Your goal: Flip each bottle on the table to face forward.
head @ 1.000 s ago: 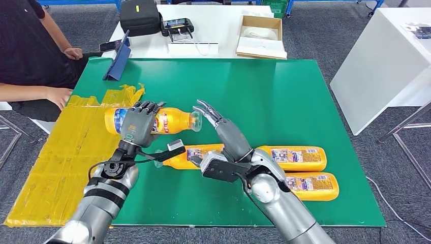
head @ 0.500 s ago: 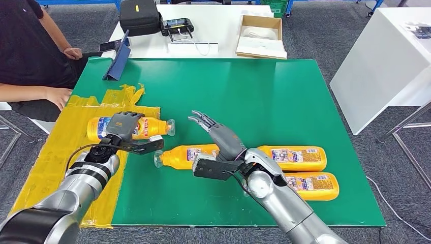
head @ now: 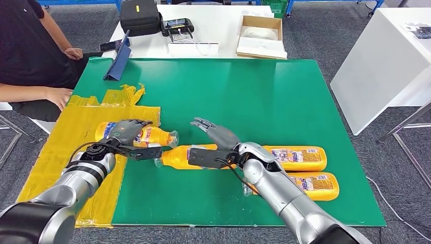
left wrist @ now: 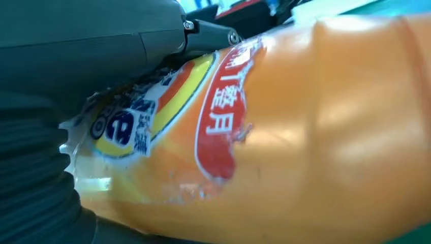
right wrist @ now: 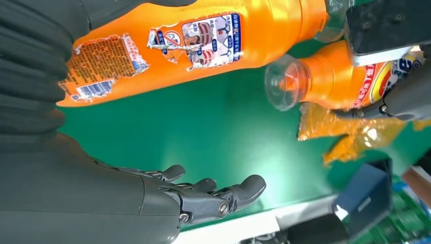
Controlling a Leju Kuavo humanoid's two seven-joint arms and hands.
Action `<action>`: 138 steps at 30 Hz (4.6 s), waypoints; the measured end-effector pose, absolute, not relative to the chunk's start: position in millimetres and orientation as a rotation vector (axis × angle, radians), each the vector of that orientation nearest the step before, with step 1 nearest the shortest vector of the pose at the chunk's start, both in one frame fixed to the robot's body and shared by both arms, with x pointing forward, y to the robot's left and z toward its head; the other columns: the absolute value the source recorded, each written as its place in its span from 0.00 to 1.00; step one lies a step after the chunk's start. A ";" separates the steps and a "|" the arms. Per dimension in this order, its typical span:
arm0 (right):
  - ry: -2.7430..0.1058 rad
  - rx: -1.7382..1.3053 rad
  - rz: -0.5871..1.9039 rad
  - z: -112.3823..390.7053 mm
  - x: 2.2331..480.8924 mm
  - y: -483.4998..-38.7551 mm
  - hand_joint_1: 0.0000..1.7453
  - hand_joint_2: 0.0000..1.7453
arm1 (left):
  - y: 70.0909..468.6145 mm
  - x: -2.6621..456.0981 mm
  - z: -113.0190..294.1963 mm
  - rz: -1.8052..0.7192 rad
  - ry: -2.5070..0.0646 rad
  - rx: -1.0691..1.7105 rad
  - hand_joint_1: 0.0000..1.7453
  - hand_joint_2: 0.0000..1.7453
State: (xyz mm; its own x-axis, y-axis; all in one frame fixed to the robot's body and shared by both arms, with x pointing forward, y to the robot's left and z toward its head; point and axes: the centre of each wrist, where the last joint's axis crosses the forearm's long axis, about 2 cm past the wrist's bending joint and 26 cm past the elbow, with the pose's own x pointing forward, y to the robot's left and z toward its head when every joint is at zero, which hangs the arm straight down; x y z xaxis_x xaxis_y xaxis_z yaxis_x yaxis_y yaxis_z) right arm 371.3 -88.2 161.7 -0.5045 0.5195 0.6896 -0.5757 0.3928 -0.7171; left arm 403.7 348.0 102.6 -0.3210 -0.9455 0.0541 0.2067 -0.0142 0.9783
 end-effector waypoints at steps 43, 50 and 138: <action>-1.166 -0.176 1.685 130.1 376.1 -83.2 0.00 1.00 | 334.3 396.9 115.2 -0.342 -1.947 -0.078 0.00 0.00; -1.118 -0.245 1.721 125.8 375.1 -85.7 0.00 1.00 | 335.3 389.8 121.3 -0.176 -2.034 -0.223 0.00 0.00; -1.708 0.223 0.847 115.9 331.3 -78.9 1.00 1.00 | 253.2 293.3 111.0 -0.003 -2.044 -0.759 0.00 1.00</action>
State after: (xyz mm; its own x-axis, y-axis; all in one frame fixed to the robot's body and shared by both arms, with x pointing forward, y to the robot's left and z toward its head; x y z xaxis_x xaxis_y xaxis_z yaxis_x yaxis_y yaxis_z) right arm 331.3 -78.9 115.9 -0.3233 0.2757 0.9052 -0.5534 0.7209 -0.4172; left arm 293.3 253.2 111.0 -0.3822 0.5121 0.7692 0.5140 0.8096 -0.2836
